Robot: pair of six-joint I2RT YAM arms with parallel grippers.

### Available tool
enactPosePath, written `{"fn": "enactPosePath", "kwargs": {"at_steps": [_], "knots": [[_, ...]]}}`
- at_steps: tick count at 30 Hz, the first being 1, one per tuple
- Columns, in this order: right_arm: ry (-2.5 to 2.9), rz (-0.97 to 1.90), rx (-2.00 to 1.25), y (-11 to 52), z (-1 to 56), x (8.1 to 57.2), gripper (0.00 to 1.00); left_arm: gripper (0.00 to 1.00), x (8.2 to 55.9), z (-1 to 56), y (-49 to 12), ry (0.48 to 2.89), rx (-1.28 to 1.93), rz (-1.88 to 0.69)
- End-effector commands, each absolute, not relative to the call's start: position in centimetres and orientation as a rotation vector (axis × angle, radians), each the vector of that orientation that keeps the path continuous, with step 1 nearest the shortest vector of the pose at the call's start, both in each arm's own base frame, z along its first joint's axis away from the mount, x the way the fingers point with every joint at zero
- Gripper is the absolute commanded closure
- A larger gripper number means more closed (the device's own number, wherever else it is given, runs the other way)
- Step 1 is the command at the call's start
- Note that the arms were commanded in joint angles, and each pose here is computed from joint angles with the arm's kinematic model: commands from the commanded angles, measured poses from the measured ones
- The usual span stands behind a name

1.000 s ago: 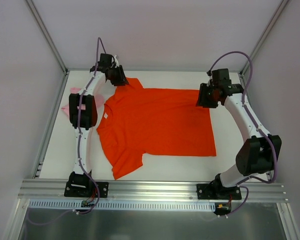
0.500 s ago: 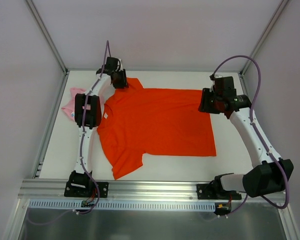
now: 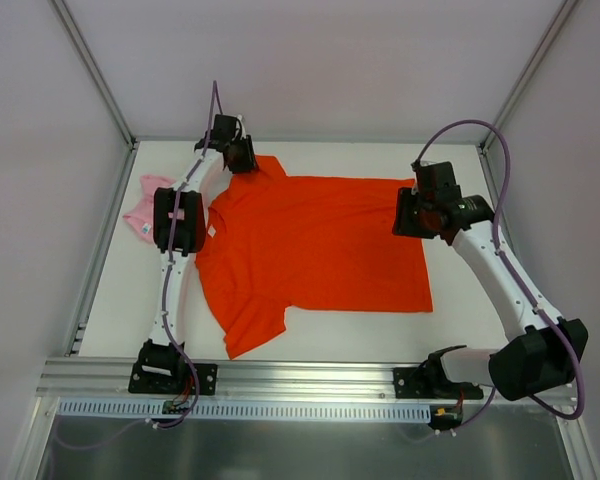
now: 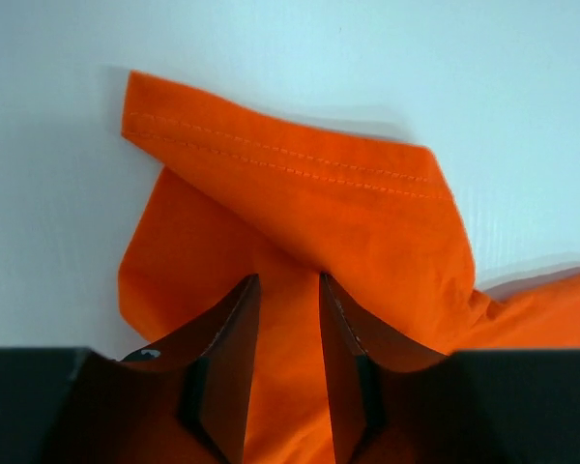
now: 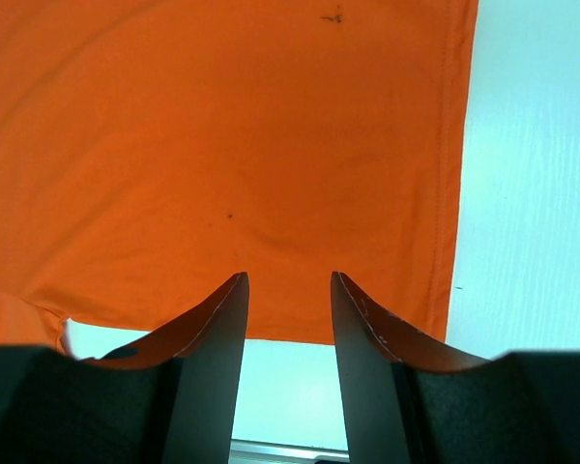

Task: Fold and stack the t-shirts
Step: Flatten out the tshirt

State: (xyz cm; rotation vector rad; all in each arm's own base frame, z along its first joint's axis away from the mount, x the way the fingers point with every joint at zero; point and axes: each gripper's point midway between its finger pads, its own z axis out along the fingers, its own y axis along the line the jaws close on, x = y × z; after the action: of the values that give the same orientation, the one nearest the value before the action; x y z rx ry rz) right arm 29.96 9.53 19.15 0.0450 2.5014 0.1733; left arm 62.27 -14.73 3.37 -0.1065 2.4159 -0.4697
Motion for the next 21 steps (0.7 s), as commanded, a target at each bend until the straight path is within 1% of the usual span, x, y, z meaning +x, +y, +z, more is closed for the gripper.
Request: {"fn": "enactPosePath", "kwargs": {"at_steps": [1,5,7,10,13,14,17,21], "knots": [[2.459,0.174,0.064,10.0,20.3,30.1,0.57,0.69,62.6,9.5,-16.0,2.252,-0.016,-0.52],[2.466,0.188,0.045,11.1,20.0,30.2,0.57,0.68,62.5,14.4,-16.3,2.154,0.086,-0.483],[2.465,0.195,0.045,11.6,20.0,30.3,0.57,0.64,62.2,16.5,-16.2,2.124,0.121,-0.469],[2.463,0.205,0.031,12.3,20.1,30.3,0.57,0.59,60.9,17.7,-15.9,2.144,0.153,-0.424],[2.464,0.215,0.02,12.8,20.1,30.1,0.57,0.56,59.4,17.0,-14.5,2.219,0.191,-0.325],[2.464,0.218,0.011,13.1,20.2,30.0,0.57,0.56,59.1,16.7,-13.9,2.241,0.187,-0.283],[2.465,0.236,0.008,13.7,20.2,29.7,0.57,0.61,57.5,14.6,-12.5,2.34,0.21,-0.197],[2.457,0.258,-0.009,14.6,20.6,29.4,0.56,0.73,56.3,12.6,-11.3,2.4,0.264,-0.115]]}}
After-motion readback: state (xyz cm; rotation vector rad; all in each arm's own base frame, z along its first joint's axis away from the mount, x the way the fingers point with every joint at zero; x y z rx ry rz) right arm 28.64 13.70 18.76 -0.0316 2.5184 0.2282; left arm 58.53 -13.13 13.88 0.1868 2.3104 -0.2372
